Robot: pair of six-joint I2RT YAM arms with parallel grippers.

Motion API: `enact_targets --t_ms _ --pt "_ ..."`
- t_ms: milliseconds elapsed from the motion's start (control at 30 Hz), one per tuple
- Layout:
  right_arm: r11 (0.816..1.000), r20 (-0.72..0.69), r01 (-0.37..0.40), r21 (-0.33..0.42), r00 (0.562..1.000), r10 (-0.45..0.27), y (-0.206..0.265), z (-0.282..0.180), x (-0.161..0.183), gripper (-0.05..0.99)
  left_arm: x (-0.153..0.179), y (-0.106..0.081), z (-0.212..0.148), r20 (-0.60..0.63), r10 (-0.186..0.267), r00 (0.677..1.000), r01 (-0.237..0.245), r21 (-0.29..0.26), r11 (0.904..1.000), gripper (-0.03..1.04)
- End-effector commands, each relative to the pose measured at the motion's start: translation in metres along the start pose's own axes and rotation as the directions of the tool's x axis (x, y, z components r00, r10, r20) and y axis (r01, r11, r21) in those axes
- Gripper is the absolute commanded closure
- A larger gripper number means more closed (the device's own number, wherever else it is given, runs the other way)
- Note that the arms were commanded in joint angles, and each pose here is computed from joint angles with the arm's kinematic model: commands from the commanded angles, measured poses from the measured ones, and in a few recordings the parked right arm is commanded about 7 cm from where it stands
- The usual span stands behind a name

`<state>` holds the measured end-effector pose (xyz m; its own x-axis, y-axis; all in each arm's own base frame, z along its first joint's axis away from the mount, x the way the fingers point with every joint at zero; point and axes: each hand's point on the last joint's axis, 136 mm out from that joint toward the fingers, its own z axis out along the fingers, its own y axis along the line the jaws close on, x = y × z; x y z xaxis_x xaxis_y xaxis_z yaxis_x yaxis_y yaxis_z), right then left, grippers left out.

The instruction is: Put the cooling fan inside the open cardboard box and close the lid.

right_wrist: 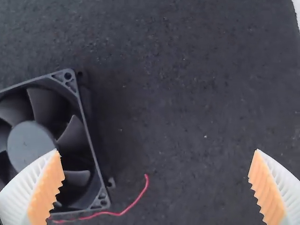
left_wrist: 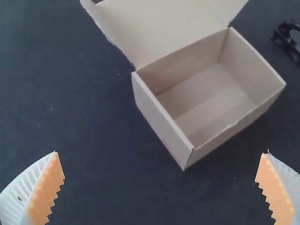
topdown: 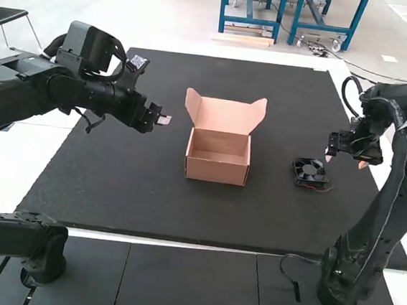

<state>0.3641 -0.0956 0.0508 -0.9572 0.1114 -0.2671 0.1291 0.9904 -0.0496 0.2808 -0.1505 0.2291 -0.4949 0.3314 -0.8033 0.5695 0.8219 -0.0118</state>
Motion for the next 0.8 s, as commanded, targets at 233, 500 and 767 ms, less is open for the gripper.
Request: enact_targets --t_ms 233,500,767 --pt "0.999 -0.026 0.051 0.012 0.998 -0.051 -0.008 0.012 -0.013 0.04 -0.013 0.000 -0.009 0.045 0.013 0.999 -0.013 -0.001 0.9999 0.04" --pt "0.997 -0.101 0.072 -0.007 0.992 -0.073 -0.005 0.018 -0.011 0.04 -0.013 0.000 -0.010 0.044 0.013 0.999 -0.013 0.001 0.9999 0.04" --pt "0.996 -0.184 0.076 -0.035 0.980 -0.082 -0.001 0.016 0.001 0.05 -0.016 0.000 -0.011 0.055 0.015 0.998 -0.015 0.003 0.9999 0.04"
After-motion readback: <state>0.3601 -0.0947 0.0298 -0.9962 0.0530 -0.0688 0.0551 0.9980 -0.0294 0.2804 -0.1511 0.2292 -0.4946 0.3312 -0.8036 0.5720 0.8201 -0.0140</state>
